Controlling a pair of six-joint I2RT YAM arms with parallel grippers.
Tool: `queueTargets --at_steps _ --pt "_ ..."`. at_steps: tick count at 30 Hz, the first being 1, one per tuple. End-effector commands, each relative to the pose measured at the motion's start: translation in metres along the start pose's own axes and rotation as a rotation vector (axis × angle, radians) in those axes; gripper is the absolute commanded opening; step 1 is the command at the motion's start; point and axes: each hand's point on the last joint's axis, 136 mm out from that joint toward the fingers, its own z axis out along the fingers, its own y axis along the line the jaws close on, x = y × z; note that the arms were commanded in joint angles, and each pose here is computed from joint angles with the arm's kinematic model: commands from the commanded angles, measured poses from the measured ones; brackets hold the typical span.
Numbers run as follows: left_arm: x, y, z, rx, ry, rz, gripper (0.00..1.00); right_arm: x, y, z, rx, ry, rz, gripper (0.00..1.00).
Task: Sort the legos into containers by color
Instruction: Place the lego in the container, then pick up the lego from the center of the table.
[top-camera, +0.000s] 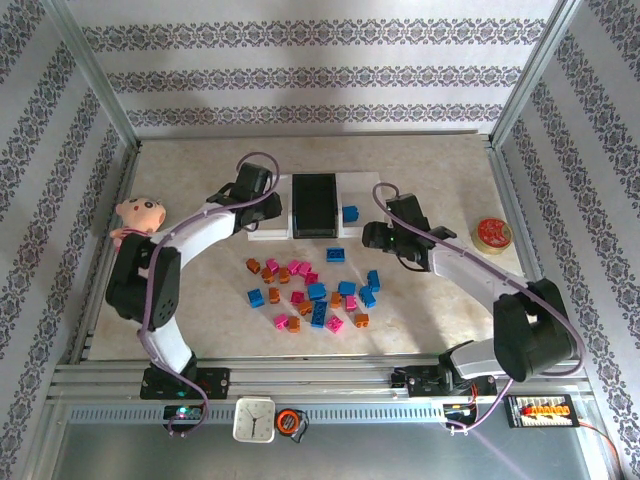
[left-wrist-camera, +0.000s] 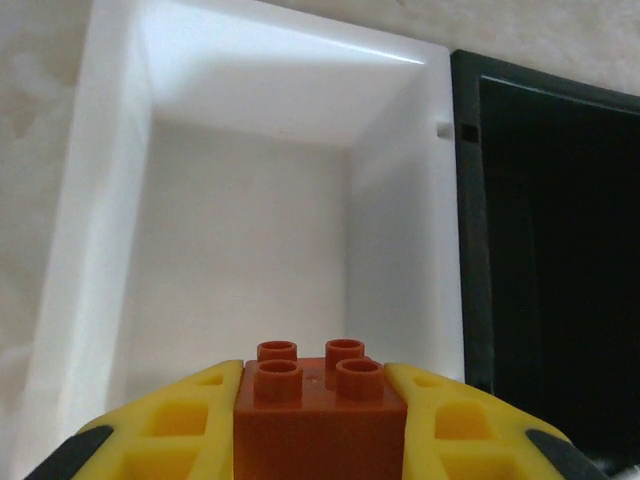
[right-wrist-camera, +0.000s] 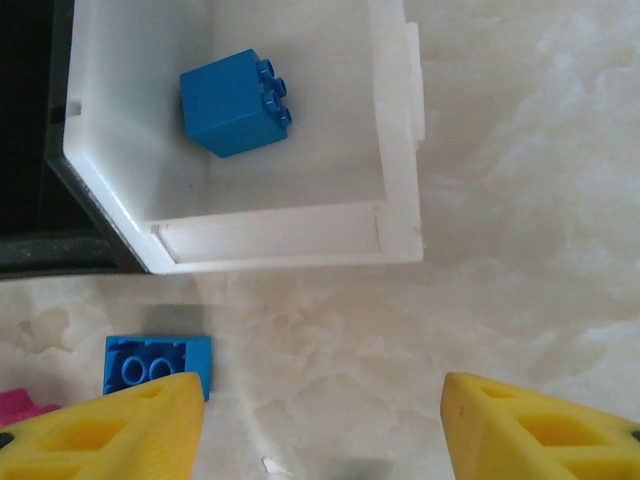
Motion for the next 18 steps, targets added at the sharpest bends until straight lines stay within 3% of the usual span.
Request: queueTargets --at_steps 1,6,13,18 --pt "-0.011 -0.006 0.003 -0.024 -0.005 0.041 0.34 0.012 0.006 -0.008 -0.043 0.019 -0.014 0.66" --pt "-0.024 -0.017 -0.010 0.025 -0.043 0.026 0.53 0.030 0.020 -0.004 -0.091 0.074 -0.056 0.70" --pt "-0.027 -0.029 -0.065 0.151 -0.117 -0.017 0.59 0.039 0.061 0.018 -0.099 0.061 -0.077 0.73" --pt "0.000 -0.013 -0.099 0.189 -0.145 -0.055 0.66 0.039 0.070 0.045 -0.036 0.044 -0.076 0.75"
